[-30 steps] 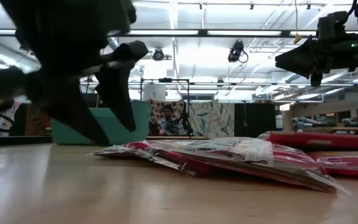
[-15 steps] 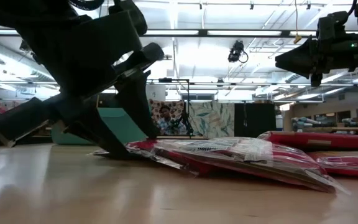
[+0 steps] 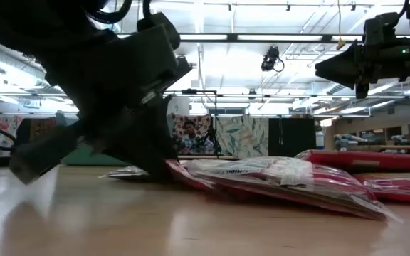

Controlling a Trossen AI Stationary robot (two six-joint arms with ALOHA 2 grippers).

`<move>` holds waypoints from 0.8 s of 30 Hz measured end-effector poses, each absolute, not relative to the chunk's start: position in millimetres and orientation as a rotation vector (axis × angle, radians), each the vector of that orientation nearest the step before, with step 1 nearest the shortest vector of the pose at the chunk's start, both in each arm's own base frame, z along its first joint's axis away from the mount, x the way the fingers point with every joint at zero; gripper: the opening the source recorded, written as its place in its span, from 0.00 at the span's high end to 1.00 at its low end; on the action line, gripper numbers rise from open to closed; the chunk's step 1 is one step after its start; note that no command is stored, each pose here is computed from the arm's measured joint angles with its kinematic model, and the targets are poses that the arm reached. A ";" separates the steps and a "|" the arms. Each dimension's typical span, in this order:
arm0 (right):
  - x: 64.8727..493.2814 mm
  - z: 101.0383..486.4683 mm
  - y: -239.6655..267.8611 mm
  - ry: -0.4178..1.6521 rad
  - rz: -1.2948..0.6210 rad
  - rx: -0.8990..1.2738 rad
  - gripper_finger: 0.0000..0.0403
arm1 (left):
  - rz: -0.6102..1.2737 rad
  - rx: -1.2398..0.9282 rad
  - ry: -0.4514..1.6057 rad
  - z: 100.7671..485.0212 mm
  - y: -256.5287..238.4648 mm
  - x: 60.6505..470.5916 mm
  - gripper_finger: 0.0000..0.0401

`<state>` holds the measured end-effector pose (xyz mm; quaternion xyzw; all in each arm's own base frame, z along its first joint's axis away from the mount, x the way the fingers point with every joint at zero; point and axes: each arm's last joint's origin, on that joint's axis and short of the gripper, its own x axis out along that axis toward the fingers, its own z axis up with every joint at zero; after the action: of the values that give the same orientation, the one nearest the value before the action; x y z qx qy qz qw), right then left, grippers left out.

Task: Sort popcorn bags into baskets
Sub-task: Put the red popcorn bag into the blue bin

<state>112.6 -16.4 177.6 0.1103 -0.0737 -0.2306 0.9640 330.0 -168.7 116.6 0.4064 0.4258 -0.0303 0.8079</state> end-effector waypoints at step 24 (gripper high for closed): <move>112.6 177.8 -16.4 -0.152 -0.466 0.224 0.73 | 0.501 -0.101 0.687 307.9 -38.4 241.0 0.98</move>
<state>112.6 -16.4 177.8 0.1105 -0.0748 -0.2303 0.9639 241.0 -38.4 307.9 -0.0488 0.3332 0.2428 0.9098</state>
